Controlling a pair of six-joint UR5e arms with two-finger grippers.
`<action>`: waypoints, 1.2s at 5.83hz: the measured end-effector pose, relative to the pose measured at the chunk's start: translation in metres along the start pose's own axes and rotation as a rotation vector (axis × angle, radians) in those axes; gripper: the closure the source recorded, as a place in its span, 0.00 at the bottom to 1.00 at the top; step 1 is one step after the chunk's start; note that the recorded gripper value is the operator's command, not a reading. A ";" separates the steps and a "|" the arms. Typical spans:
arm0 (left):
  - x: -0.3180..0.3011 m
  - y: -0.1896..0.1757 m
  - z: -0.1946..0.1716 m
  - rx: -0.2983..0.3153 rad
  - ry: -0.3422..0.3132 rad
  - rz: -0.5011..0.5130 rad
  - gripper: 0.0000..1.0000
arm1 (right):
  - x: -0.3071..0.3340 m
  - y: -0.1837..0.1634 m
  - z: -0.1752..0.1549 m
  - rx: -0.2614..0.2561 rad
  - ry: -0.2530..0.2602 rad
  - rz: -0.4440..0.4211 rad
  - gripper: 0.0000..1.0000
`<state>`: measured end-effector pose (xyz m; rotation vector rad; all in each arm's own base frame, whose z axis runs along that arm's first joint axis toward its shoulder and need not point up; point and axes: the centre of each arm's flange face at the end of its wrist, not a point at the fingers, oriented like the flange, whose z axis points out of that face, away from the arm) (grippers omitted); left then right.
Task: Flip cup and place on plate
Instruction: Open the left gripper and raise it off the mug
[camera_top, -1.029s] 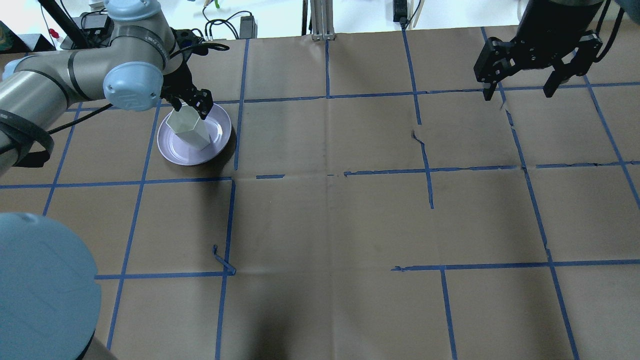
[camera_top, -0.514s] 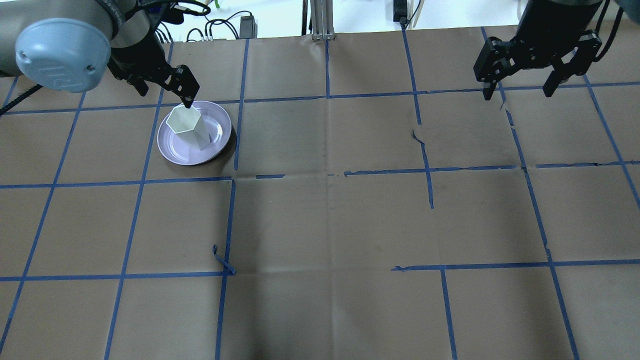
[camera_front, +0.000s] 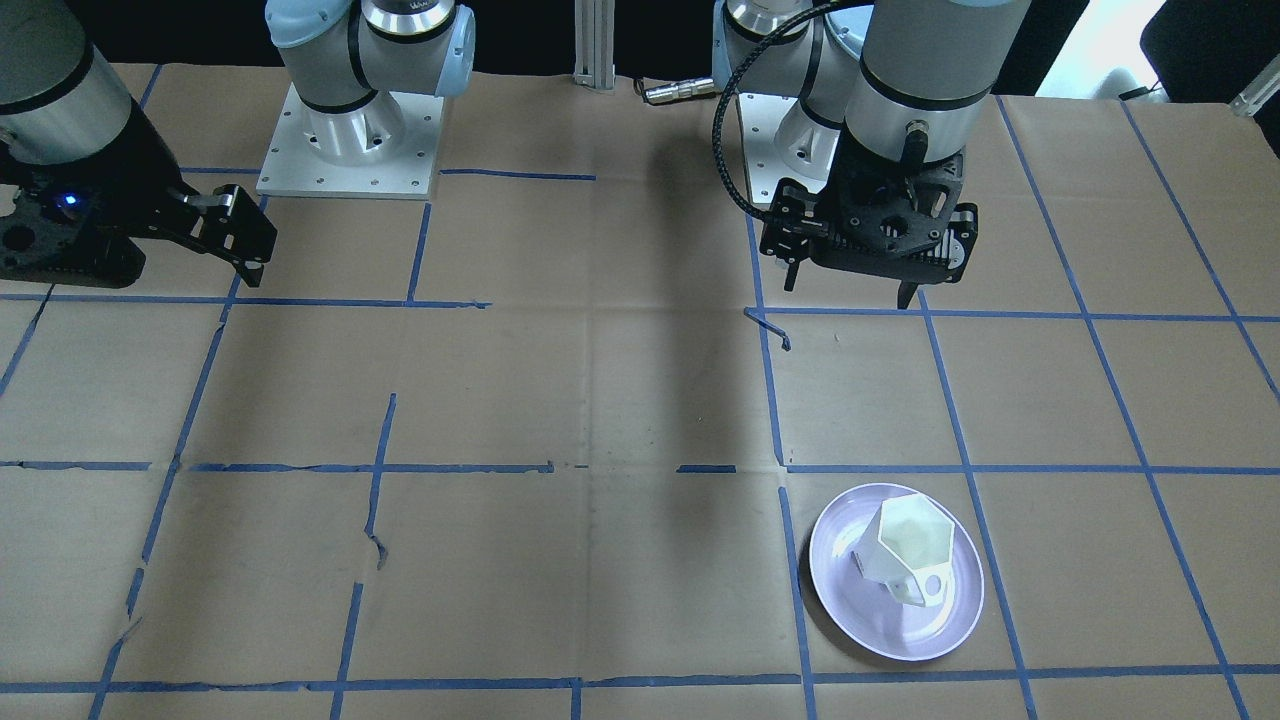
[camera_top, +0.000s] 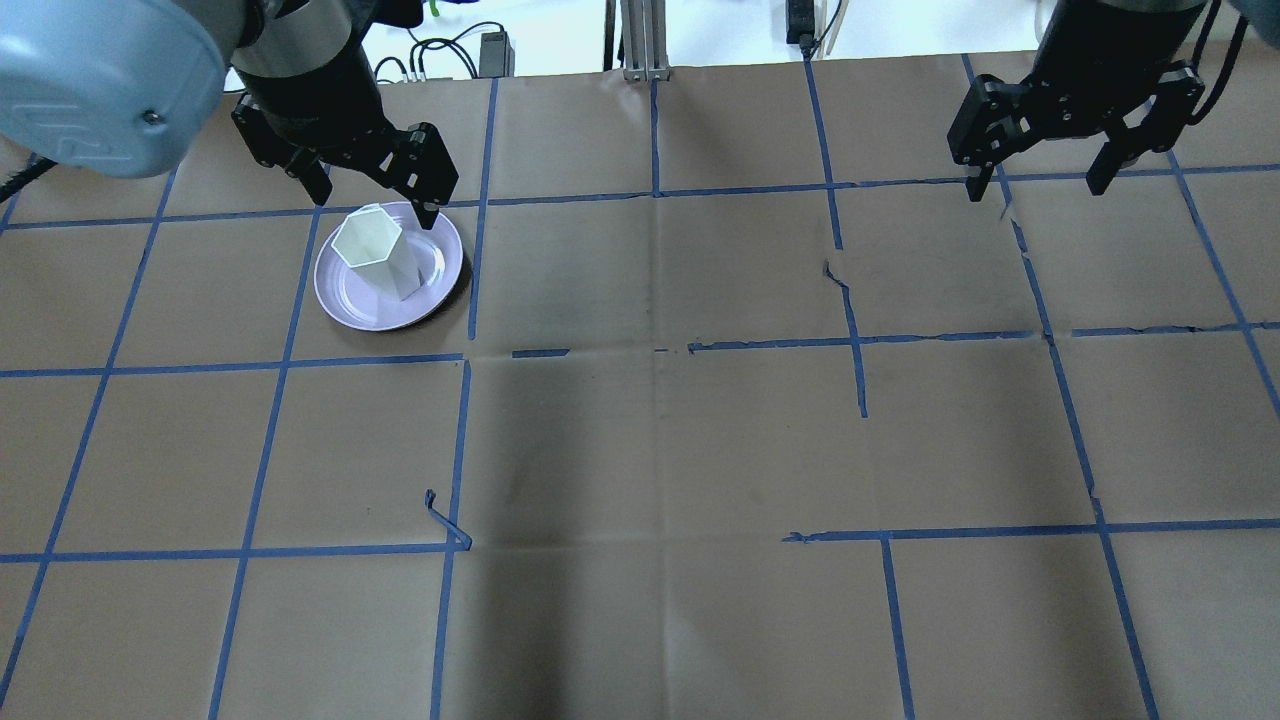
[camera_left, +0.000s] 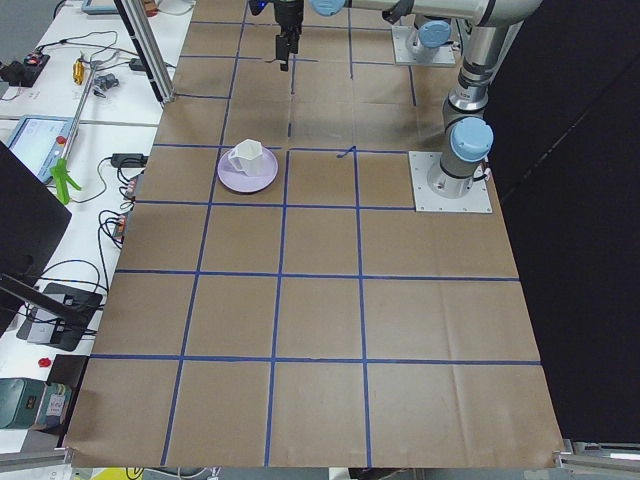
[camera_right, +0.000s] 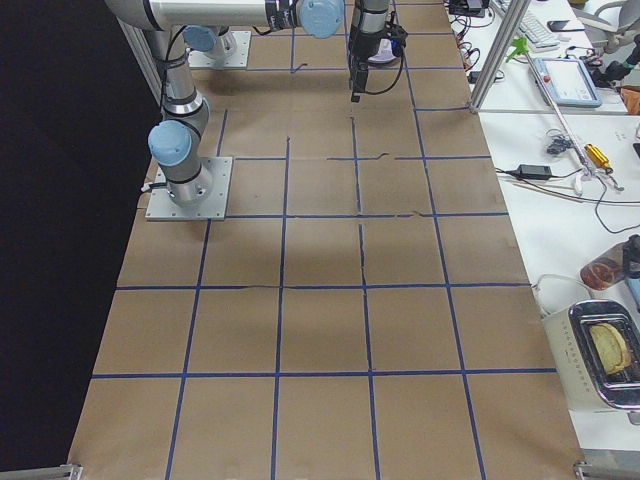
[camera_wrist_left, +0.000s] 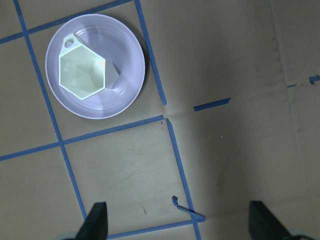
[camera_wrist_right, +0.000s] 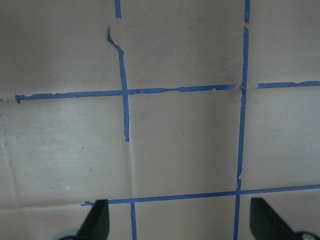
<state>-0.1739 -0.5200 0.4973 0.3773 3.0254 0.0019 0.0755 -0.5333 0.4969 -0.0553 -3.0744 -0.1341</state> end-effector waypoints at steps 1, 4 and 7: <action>-0.001 0.004 -0.001 -0.010 0.006 -0.006 0.01 | 0.000 0.000 0.000 0.000 0.000 0.000 0.00; -0.006 0.011 -0.003 -0.014 0.039 -0.018 0.01 | 0.000 0.000 0.000 0.001 0.000 0.000 0.00; -0.015 0.015 -0.007 -0.001 0.065 -0.034 0.01 | 0.000 0.000 0.000 0.001 0.000 0.000 0.00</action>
